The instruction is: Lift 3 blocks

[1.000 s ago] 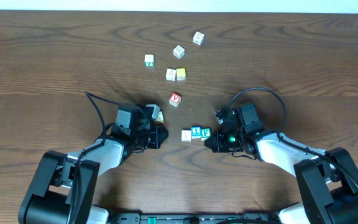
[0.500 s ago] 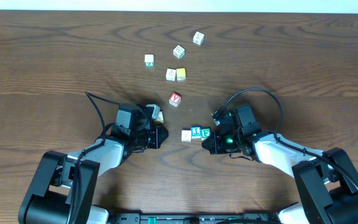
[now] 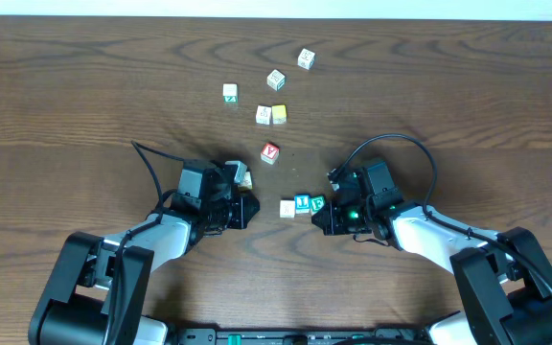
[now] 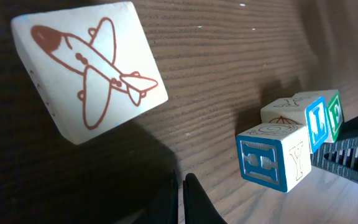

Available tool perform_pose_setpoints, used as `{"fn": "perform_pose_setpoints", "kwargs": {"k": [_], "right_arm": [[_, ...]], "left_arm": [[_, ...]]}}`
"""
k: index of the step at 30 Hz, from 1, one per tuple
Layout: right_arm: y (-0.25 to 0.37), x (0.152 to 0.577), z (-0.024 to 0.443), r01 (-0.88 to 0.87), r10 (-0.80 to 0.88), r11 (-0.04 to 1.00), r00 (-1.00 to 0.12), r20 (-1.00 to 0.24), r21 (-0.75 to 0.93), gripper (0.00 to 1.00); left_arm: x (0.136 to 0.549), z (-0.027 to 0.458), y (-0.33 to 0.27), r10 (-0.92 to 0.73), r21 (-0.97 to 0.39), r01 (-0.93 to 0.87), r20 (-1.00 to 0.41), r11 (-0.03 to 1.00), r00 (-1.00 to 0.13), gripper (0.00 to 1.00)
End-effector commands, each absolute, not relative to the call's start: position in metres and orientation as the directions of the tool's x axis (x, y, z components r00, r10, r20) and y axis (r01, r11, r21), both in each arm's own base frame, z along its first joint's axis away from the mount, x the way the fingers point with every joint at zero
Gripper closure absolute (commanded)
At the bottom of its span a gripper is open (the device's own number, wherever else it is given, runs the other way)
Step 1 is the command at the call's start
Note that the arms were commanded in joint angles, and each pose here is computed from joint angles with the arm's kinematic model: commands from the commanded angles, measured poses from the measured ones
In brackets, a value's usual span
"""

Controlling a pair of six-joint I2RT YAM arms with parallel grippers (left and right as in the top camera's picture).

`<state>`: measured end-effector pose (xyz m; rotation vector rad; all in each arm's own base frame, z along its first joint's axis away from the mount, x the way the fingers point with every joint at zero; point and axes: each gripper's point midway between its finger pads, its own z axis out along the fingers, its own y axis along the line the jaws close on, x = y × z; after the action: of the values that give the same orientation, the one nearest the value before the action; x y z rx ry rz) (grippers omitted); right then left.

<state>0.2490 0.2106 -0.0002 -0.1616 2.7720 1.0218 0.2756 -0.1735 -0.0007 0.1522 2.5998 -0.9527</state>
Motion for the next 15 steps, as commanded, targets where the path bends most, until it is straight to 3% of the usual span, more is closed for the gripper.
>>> {"fn": "perform_pose_setpoints", "kwargs": {"k": [1,11,15], "right_arm": [[0.213,0.246,-0.003,-0.167,-0.046,0.756,-0.978,-0.202,0.633,0.99],[0.217,0.242,0.000,-0.179,-0.065,0.735,-0.979,-0.194,0.655,0.99],[0.207,0.235,-0.009,-0.140,-0.057,0.773,-0.987,-0.151,0.618,0.99]], "left_arm": [[0.282,-0.003,-0.167,-0.037,-0.576,0.207,-0.383,0.791,-0.923,0.93],[0.282,-0.003,-0.167,-0.037,-0.576,0.207,-0.383,0.791,-0.923,0.93],[0.282,-0.003,-0.167,-0.037,-0.576,0.206,-0.382,0.791,-0.923,0.93]]}}
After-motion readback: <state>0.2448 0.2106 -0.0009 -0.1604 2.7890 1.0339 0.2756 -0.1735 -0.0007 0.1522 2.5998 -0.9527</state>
